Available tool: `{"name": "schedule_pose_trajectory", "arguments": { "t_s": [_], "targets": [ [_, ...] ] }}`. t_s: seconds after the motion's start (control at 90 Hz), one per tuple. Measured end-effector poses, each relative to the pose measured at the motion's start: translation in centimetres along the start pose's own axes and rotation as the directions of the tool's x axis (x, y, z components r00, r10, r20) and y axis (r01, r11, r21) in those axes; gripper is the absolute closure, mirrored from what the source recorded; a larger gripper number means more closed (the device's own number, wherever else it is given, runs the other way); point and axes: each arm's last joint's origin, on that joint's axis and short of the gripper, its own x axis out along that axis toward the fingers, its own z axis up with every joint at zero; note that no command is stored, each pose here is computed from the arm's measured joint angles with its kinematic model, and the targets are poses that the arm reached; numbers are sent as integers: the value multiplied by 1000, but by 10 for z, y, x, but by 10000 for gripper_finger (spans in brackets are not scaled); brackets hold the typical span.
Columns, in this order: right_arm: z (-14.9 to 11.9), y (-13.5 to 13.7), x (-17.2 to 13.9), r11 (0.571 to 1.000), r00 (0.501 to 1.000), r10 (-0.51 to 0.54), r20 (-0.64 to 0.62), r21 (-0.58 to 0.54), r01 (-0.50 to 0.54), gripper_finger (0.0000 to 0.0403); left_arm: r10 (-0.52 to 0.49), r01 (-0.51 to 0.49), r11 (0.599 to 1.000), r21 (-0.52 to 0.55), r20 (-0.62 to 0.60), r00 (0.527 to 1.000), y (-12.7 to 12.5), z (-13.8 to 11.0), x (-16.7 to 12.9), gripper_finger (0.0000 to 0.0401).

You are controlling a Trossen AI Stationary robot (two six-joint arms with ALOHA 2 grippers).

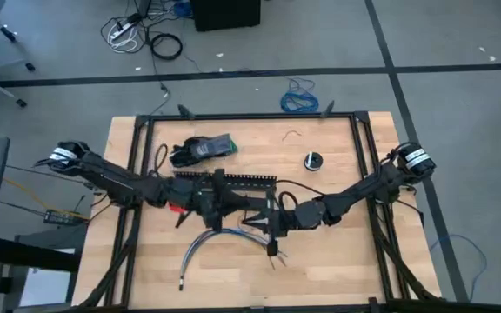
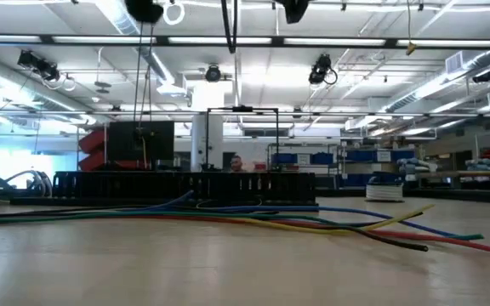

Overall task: Ziptie cables
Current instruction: Wrap the right black zip tie on the cables

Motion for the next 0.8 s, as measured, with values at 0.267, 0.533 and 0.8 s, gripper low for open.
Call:
{"name": "schedule_pose_trajectory", "arguments": {
  "t_s": [0.267, 0.533, 0.8],
  "targets": [
    [-3, -9, 4, 993, 999, 41, -24, 108, -38, 403, 111, -97, 982, 165, -79, 991, -1, 13, -7, 401],
    [-5, -17, 4, 991, 998, 43, -54, 132, -36, 403, 143, -110, 971, 211, -149, 978, -5, 17, -11, 401],
    [-10, -36, -18, 979, 997, 58, 51, 195, -67, 403, 167, -121, 959, 256, -164, 972, -9, 21, -15, 401]
  ]
}}
